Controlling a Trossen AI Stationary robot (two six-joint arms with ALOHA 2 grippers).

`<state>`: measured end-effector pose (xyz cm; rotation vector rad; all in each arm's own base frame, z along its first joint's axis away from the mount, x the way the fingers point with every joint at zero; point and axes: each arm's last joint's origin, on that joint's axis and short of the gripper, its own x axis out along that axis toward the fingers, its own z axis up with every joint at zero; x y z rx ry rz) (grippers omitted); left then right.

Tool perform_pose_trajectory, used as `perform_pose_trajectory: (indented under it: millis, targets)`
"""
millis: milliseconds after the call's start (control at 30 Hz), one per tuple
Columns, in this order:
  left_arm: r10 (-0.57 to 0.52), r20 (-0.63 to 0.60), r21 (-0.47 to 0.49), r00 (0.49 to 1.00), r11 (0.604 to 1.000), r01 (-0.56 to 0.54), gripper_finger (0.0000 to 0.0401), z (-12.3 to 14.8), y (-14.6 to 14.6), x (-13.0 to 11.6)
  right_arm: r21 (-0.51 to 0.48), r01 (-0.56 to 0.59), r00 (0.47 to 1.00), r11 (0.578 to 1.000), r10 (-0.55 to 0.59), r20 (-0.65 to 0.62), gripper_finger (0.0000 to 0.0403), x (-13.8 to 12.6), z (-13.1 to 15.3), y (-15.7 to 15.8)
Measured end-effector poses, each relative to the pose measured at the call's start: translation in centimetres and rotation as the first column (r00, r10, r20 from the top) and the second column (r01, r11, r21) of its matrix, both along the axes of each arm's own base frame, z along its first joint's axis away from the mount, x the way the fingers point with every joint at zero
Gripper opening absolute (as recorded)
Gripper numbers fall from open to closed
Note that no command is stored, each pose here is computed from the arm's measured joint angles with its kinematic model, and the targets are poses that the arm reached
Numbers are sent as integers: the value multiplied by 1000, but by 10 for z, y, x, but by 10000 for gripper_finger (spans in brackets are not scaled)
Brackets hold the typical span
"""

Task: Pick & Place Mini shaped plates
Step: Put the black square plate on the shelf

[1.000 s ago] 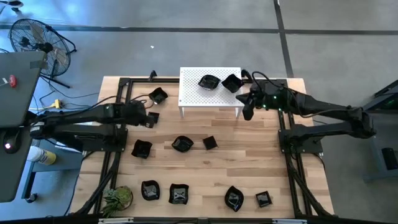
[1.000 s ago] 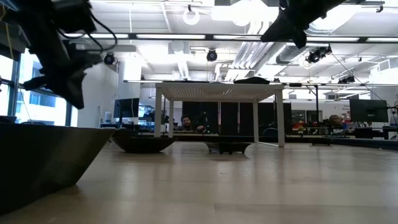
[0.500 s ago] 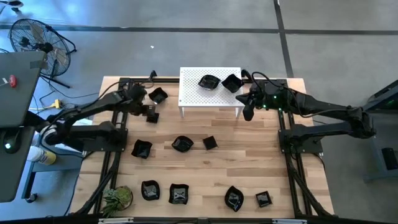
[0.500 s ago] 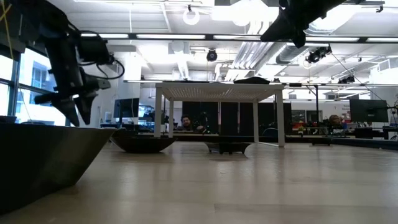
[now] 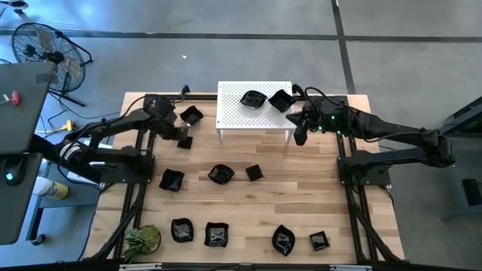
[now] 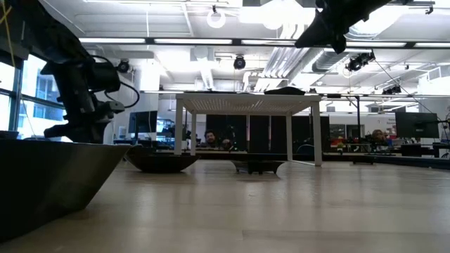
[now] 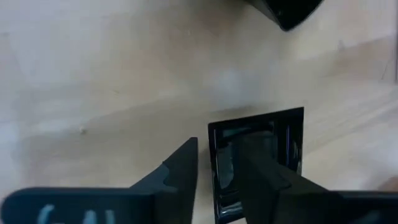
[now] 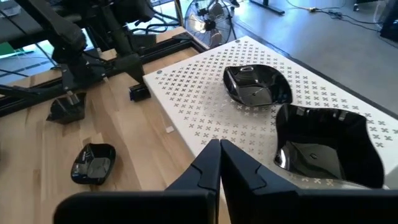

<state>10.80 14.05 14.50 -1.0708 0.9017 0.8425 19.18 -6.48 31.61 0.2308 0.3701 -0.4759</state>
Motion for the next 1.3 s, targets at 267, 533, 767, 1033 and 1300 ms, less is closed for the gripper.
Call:
perform_pose_trajectory:
  millis: [267,533,767,1033,1300]
  targets:
    - [-21,6,-19,1000,1000,22,7,-4,-3,-2,-9,13,1000,1000,-13,-3,6,0,0,0]
    - [-10,126,-38,992,999,15,2,30,1,5,-8,13,1000,1000,-13,-3,4,0,0,0]
    - [88,373,40,924,993,-111,2,112,8,12,-6,14,1000,1000,-14,-2,2,0,0,0]
    - [128,583,104,803,968,-229,2,174,27,26,-6,15,1000,1000,-15,-2,6,0,0,0]
    - [93,626,61,774,984,-168,1,158,52,79,-6,15,1000,1000,-15,-2,5,0,0,-1]
